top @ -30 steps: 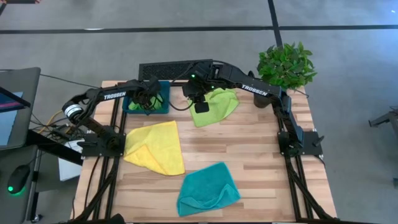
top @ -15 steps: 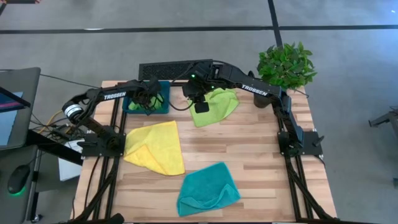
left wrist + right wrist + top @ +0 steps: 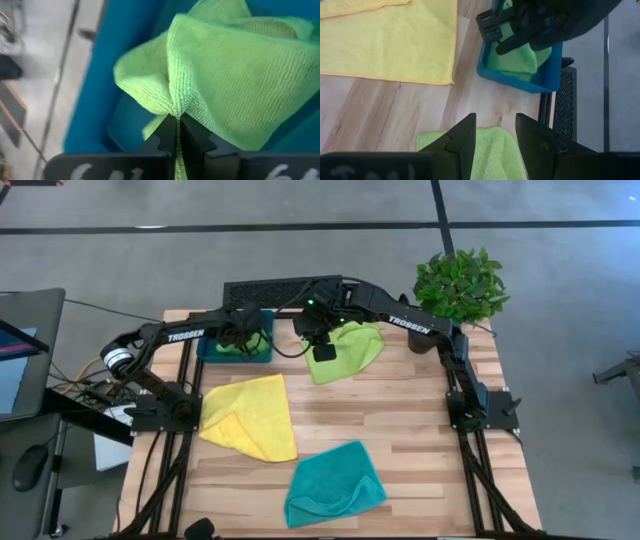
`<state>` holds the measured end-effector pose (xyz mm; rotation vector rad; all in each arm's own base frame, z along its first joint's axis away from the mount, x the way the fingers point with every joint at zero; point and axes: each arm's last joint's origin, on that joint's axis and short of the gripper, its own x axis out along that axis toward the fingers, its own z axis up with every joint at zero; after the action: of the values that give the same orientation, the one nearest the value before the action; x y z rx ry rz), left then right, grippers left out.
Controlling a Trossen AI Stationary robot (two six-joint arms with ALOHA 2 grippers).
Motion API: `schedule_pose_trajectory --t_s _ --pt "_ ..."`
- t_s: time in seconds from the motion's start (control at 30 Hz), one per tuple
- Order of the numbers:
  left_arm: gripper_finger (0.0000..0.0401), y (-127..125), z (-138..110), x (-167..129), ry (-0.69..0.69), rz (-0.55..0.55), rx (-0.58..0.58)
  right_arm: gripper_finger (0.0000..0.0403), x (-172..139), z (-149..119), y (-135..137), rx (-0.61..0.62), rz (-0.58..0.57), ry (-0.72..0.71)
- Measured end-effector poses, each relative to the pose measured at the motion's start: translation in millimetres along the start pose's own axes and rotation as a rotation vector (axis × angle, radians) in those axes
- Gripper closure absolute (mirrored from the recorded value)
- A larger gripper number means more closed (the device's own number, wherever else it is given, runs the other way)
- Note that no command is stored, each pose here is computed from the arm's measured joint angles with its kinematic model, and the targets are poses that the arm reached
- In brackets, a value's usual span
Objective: Fold microfiber towels
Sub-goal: Put the green towel into the blue bin
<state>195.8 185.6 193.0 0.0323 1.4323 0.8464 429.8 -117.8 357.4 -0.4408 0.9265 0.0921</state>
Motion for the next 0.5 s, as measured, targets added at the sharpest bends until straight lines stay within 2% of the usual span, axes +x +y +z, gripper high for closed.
schedule_pose_trajectory --t_s 0.3,0.5 --pt "0.0400 19 14 -12 -0.024 0.132 0.026 0.0242 0 0 0 0.000 0.000 0.000" --pt "0.0401 26 8 -5 0.008 0.113 0.011 0.0242 0 0 0 0.000 0.000 0.000"
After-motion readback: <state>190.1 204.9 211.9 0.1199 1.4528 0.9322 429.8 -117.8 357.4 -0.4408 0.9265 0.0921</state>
